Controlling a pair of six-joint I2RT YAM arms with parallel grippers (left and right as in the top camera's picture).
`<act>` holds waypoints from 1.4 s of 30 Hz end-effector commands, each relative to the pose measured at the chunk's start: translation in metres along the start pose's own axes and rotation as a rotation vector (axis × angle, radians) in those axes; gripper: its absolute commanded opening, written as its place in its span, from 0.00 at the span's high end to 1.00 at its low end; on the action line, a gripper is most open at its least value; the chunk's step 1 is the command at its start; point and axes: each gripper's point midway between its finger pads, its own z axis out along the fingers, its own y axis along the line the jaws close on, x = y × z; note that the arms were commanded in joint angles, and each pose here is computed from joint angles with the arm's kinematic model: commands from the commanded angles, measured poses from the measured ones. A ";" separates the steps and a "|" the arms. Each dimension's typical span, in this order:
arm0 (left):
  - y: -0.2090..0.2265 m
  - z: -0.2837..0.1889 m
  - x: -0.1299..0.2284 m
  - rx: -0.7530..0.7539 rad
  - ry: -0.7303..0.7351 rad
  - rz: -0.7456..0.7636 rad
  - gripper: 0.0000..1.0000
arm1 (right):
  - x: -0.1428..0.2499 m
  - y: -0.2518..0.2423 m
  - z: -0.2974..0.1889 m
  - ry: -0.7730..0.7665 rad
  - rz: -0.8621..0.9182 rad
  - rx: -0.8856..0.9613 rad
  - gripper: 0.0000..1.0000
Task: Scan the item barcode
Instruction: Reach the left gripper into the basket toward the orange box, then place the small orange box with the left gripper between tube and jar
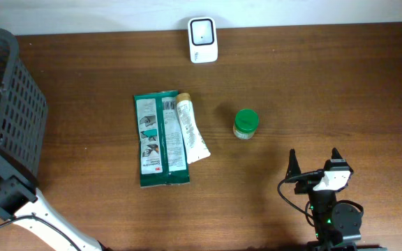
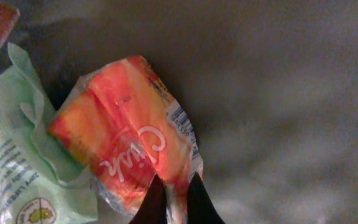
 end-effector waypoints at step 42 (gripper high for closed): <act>-0.453 -0.229 0.413 0.482 0.197 1.121 0.23 | 0.002 0.001 0.000 0.004 -0.004 -0.004 0.02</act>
